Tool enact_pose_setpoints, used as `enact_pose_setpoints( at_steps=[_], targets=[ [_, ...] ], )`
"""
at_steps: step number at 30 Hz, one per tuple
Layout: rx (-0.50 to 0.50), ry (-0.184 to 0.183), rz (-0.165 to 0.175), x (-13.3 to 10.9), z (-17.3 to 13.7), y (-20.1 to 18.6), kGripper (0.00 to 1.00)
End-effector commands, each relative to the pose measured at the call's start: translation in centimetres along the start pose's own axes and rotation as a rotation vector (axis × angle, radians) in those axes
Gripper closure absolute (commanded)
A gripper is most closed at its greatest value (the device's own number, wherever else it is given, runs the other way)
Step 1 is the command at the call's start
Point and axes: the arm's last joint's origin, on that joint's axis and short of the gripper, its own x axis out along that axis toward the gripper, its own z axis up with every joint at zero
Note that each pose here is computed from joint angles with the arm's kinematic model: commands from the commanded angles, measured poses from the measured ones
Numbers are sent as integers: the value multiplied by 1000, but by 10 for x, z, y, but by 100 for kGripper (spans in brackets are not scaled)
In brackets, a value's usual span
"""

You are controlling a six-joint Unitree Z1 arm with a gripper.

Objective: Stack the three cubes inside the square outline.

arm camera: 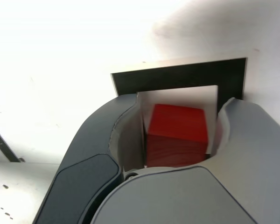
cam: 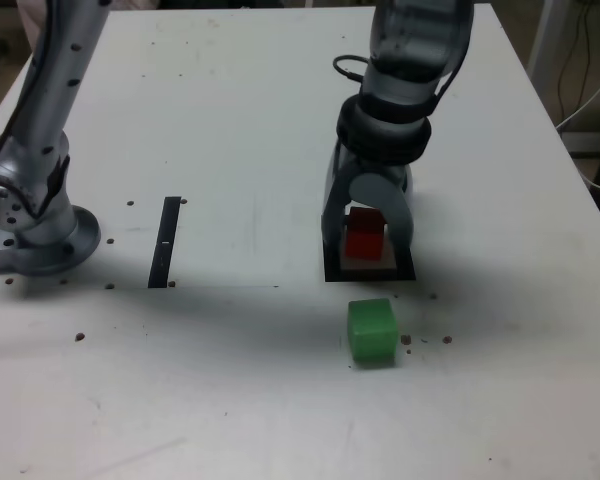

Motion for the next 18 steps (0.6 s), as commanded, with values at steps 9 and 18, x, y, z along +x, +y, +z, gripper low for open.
enact_pose_setpoints(
  at_steps=[9,18],
  targets=[
    [-34,1,21,-13,-12,2,1],
    [-39,-22,25,-25,-24,3,1]
  ],
)
